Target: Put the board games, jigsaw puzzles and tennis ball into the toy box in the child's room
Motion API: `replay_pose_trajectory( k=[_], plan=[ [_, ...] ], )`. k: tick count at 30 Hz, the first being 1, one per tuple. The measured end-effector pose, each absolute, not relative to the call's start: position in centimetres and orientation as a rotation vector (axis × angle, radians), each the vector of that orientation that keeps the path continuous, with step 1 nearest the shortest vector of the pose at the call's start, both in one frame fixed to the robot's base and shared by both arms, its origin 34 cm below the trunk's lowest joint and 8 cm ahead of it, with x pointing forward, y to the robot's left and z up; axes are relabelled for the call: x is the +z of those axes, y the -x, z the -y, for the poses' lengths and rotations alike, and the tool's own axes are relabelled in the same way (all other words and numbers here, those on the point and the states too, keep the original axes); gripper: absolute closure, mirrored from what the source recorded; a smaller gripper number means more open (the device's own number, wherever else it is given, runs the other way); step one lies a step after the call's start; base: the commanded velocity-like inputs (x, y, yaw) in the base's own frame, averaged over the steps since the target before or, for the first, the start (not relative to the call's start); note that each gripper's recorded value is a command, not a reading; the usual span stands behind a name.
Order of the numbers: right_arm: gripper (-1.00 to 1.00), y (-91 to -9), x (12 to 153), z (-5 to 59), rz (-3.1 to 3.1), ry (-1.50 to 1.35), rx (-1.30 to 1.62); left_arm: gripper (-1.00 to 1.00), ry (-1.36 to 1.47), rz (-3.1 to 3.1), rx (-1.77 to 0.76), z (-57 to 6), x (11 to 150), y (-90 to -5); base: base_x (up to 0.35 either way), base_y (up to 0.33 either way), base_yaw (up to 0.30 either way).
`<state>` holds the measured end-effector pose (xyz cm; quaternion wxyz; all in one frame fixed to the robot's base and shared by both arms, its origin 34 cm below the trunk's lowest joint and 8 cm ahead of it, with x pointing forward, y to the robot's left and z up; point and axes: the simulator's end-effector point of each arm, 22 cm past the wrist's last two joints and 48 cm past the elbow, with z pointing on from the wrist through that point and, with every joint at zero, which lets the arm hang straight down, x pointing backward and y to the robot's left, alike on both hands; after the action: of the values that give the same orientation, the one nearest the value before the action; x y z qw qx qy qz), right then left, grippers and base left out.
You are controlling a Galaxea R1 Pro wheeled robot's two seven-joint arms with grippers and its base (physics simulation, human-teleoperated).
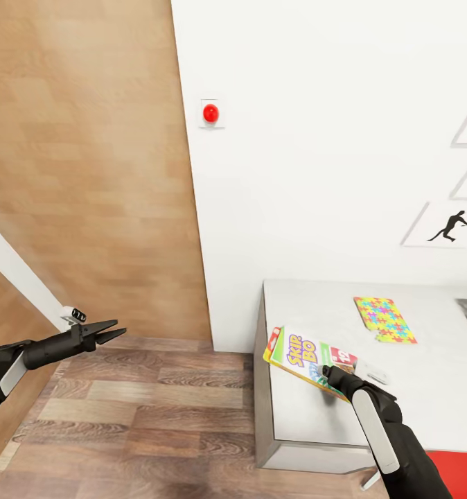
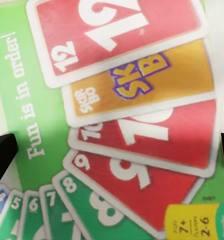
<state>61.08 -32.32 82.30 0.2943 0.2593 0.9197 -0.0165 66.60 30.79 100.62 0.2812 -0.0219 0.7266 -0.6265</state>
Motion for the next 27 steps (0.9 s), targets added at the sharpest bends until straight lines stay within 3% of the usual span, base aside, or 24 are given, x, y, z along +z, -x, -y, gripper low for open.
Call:
replay_pose_trajectory(
  k=[27],
  plan=[
    [-1.0, -61.08, 82.29, 32.28, -2.449, -0.69, -0.043, -1.0, 0.059, -1.946, -1.679, -30.79, 100.64, -66.61, 0.0, 0.075, 0.0]
  ],
)
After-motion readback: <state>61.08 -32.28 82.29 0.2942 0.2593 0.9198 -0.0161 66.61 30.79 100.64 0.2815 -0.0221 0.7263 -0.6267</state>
